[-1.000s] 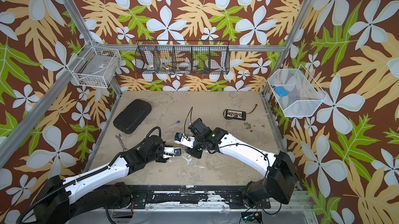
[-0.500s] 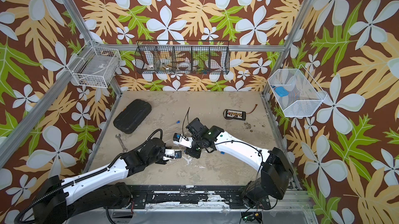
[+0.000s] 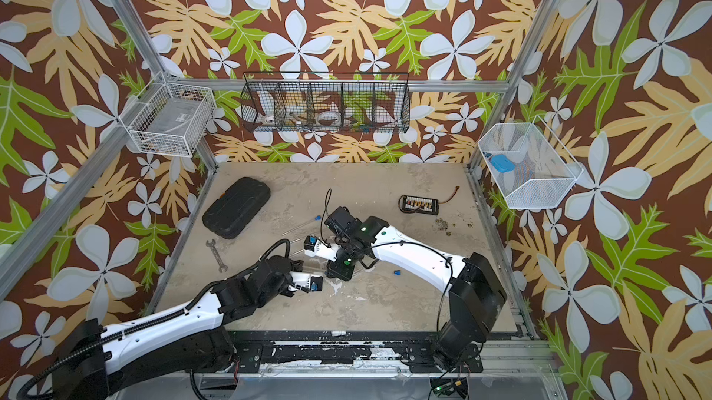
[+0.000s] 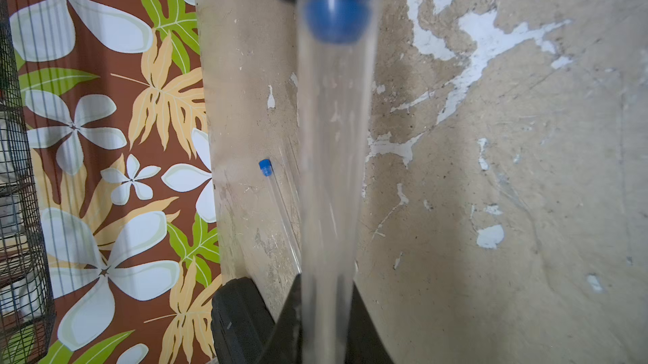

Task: Insert stoppers into test tubes
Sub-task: Insert the stopper into the test tube.

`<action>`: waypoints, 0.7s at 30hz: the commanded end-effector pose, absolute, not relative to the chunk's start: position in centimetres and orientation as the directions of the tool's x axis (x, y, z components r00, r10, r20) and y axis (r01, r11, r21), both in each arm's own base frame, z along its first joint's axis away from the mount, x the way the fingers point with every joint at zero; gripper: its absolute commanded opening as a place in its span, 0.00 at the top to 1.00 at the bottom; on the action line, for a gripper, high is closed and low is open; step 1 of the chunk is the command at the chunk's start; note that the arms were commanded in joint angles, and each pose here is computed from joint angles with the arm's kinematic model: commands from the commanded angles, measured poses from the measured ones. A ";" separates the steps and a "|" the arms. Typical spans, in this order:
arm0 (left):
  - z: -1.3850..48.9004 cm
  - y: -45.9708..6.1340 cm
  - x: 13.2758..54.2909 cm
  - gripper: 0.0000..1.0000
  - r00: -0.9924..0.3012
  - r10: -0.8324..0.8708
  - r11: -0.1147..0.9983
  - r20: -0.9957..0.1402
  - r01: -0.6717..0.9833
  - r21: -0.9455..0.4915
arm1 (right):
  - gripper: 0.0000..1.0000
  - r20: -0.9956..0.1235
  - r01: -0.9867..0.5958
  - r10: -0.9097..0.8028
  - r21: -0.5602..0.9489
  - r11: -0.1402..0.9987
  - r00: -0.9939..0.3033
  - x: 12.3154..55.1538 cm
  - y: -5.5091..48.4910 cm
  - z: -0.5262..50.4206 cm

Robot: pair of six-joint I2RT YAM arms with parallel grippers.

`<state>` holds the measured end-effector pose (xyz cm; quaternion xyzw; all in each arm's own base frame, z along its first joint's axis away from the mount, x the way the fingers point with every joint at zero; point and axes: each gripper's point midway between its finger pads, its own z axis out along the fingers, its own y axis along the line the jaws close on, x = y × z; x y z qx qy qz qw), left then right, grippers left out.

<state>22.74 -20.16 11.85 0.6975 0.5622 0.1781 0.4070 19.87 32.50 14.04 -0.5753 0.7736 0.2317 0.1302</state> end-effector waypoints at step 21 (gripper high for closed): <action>15.9 -26.4 18.5 1.00 0.654 0.643 -0.056 -0.399 0.559 0.827 | 0.86 -0.797 -0.971 -0.554 0.191 0.147 -0.240 24.3 40.4 19.8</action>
